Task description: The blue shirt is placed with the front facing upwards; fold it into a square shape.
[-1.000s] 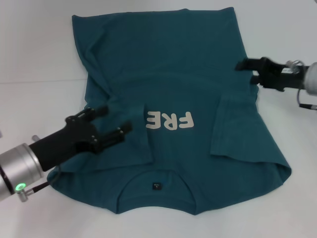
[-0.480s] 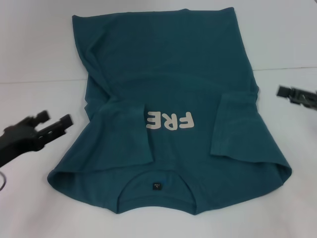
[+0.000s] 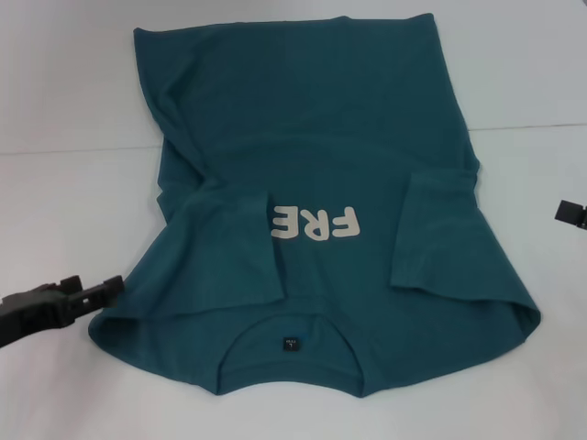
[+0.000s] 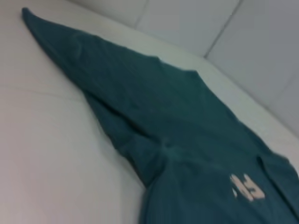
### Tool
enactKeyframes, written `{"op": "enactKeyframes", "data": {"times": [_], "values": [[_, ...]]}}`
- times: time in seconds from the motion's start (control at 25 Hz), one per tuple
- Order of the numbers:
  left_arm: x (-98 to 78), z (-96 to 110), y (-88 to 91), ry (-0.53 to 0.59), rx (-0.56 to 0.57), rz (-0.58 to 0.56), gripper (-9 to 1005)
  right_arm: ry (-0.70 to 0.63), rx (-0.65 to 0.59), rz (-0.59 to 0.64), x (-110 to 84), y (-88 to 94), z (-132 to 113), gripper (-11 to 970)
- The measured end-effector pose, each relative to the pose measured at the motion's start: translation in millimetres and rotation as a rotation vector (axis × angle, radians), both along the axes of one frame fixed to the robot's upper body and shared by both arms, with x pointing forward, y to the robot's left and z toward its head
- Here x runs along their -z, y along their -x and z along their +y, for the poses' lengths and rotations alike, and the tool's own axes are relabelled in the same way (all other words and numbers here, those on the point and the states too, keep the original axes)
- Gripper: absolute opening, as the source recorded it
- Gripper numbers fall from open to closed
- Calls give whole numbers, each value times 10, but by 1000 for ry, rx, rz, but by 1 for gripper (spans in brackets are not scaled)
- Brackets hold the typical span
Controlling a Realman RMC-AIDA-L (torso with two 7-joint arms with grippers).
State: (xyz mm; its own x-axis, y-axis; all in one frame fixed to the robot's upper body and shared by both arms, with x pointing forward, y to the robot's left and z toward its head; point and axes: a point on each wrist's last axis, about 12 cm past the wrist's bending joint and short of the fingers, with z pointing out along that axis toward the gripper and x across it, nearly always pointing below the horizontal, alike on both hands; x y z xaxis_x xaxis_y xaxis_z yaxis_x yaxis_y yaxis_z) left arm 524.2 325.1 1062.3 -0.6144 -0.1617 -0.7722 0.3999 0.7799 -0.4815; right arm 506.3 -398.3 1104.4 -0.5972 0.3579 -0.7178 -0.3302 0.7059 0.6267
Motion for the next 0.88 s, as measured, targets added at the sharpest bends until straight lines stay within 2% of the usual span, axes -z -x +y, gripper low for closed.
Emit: {"op": "enactKeyframes", "data": {"times": [0.32,0.88], "values": [[132,-113,38,-118,95,-47,818,5,-12,-3,18,-35,13,846],[298,-90,50,-187,79,1,787,4,-25,14,35,-70,64,843]]}}
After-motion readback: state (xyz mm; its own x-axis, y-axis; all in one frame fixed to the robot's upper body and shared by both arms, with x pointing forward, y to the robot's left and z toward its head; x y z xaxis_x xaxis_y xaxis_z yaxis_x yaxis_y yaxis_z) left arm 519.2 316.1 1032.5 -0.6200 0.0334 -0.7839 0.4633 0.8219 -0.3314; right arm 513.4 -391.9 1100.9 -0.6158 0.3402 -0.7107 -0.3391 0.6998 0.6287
